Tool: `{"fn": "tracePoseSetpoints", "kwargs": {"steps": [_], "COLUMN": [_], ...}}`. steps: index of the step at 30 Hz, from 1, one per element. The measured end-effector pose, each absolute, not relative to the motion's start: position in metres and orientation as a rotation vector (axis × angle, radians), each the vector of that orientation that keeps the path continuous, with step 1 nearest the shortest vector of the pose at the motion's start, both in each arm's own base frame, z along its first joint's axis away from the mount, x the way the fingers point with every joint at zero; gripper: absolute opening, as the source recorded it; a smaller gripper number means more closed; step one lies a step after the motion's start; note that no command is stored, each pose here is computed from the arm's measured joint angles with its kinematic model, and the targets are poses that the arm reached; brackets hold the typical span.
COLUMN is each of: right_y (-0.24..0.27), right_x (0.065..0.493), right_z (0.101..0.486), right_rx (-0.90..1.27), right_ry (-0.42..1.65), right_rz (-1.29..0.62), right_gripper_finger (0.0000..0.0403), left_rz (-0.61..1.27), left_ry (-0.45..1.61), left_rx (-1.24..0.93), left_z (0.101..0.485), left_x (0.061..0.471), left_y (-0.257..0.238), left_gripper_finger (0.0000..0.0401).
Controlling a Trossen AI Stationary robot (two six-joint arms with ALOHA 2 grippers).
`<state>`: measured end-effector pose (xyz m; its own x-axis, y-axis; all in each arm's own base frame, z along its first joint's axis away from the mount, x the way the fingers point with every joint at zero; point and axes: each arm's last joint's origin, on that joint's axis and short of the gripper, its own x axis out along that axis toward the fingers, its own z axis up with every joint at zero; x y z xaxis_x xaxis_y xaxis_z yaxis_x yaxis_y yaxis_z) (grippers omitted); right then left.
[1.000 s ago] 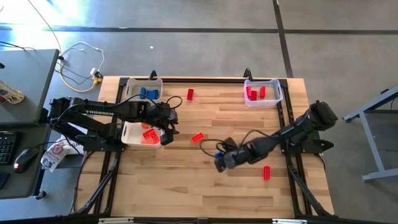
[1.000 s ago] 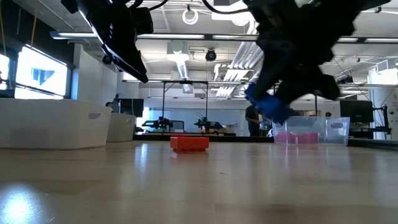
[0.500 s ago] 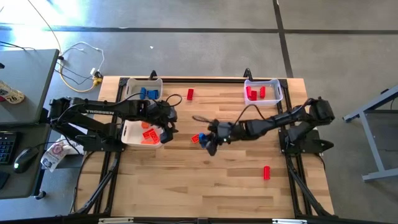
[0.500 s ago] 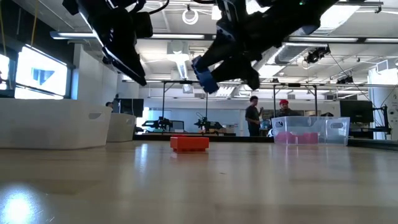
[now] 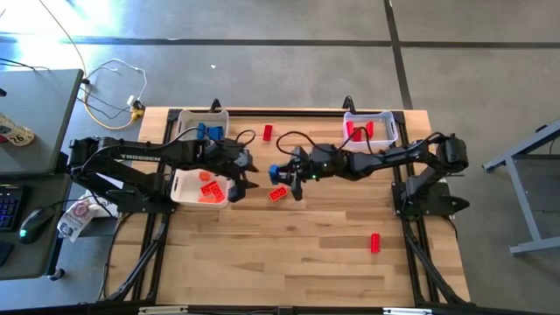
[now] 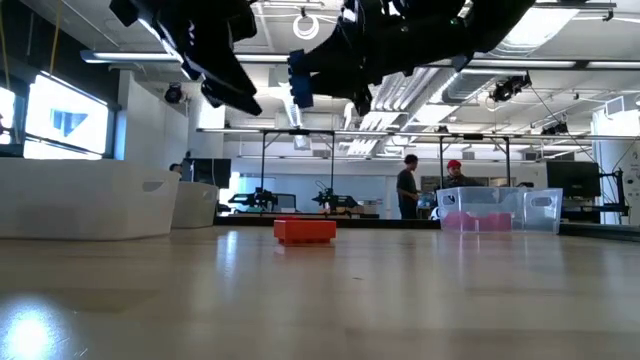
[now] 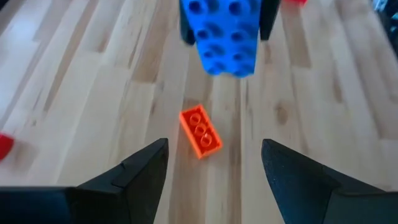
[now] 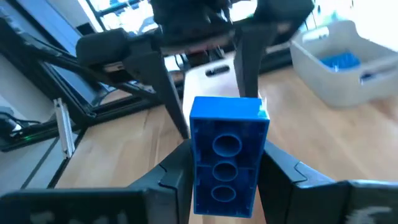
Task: Sort & place blocks by color
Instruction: Put the blue game piece into the gray bin
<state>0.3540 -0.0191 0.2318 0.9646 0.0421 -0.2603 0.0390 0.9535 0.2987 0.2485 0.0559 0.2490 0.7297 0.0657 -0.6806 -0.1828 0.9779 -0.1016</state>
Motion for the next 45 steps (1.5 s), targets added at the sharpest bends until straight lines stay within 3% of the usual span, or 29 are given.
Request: {"fn": "tracePoseSetpoints", "kwargs": {"steps": [9,27,32,39,45], "right_y": [-0.020,-0.011,-0.012,-0.011,-0.011], "right_x": [0.356,0.357,0.357,0.357,0.357], "right_z": [0.243,0.257,0.257,0.256,0.256], "right_rx": [0.169,0.130,0.139,0.154,0.160], "right_ry": [0.149,0.010,0.007,0.019,0.028], "right_rz": [0.072,0.126,0.123,0.122,0.121], "right_gripper_finger": [0.0116,0.0112,0.0112,0.0114,0.0144], "left_rz": [0.136,0.123,0.126,0.107,0.102], "left_ry": [0.583,0.407,0.408,0.413,0.422], "left_rx": [-0.225,-0.225,-0.208,-0.168,-0.154], "left_z": [0.261,0.276,0.276,0.275,0.275], "left_x": [0.259,0.268,0.268,0.268,0.268], "left_y": [0.050,0.048,0.048,0.048,0.047], "left_gripper_finger": [0.0246,0.0244,0.0208,0.0114,0.0110]}}
